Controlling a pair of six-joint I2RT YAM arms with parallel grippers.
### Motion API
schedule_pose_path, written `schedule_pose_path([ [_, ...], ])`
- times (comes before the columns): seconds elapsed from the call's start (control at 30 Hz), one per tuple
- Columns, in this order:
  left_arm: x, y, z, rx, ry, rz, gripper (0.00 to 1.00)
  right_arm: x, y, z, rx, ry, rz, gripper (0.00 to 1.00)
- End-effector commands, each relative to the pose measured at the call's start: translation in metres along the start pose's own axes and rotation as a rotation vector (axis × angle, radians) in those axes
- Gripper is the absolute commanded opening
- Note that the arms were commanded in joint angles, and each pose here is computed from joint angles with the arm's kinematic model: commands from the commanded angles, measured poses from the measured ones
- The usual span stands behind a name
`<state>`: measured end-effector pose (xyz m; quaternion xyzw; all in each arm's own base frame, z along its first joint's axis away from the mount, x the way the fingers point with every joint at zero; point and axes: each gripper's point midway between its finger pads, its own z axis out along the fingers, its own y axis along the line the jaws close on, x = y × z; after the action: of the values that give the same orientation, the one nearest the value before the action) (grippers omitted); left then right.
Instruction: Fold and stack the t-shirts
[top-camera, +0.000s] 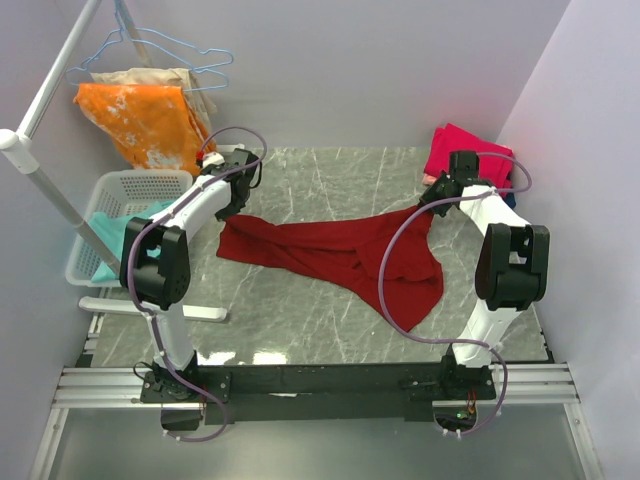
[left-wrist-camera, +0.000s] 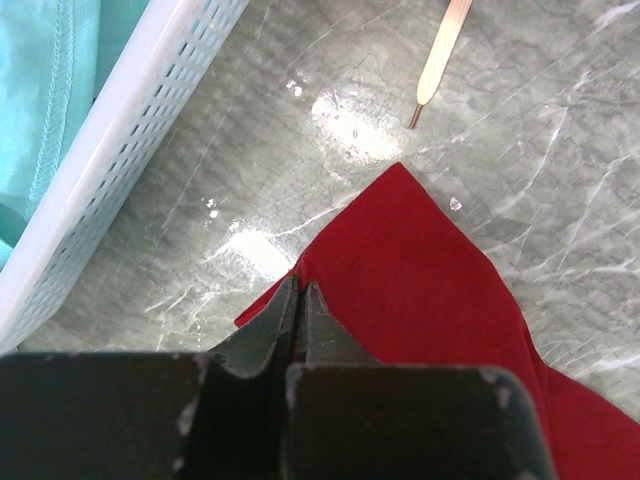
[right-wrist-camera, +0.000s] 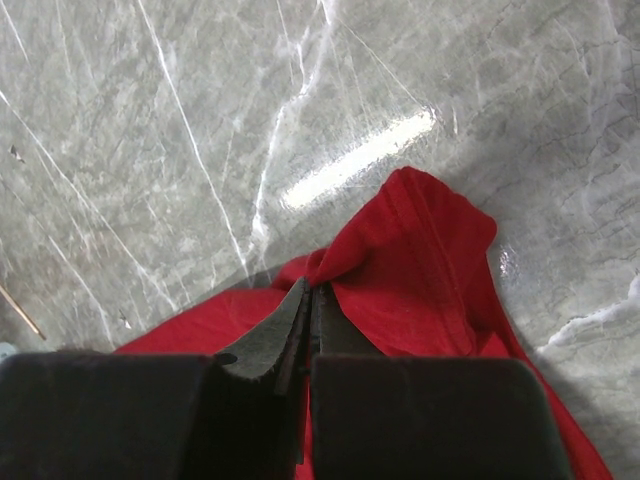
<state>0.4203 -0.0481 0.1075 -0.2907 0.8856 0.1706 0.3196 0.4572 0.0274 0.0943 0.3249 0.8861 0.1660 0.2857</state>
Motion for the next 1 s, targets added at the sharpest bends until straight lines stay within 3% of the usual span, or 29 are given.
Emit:
schedule_pose_path([
  [0.0, -0.025, 0.004, -0.021, 0.032, -0.069, -0.030, 0.01, -0.008, 0.006, -0.015, -0.003, -0.038, -0.034, 0.05],
  [0.03, -0.030, 0.002, -0.025, 0.041, -0.078, -0.039, 0.01, -0.008, 0.004, -0.016, 0.007, -0.040, -0.042, 0.09],
  [0.07, -0.034, 0.003, -0.027, 0.044, -0.085, -0.045, 0.01, -0.011, 0.004, -0.020, 0.020, -0.057, -0.044, 0.21],
  [0.17, -0.048, 0.003, -0.039, 0.058, -0.111, -0.068, 0.01, -0.023, -0.008, -0.032, 0.087, -0.129, -0.039, 0.36],
  [0.3, -0.066, 0.009, -0.049, 0.037, -0.164, -0.101, 0.01, -0.036, -0.015, -0.053, 0.139, -0.223, -0.032, 0.37],
  [0.37, -0.072, 0.012, -0.051, 0.018, -0.176, -0.110, 0.01, -0.031, -0.020, -0.059, 0.161, -0.208, -0.050, 0.37],
  [0.7, -0.066, 0.009, -0.046, 0.025, -0.162, -0.093, 0.01, 0.069, -0.086, -0.069, 0.273, 0.043, -0.096, 0.36],
  [0.97, -0.060, 0.004, -0.039, 0.034, -0.149, -0.067, 0.01, 0.107, -0.104, -0.070, 0.263, 0.095, -0.096, 0.33],
])
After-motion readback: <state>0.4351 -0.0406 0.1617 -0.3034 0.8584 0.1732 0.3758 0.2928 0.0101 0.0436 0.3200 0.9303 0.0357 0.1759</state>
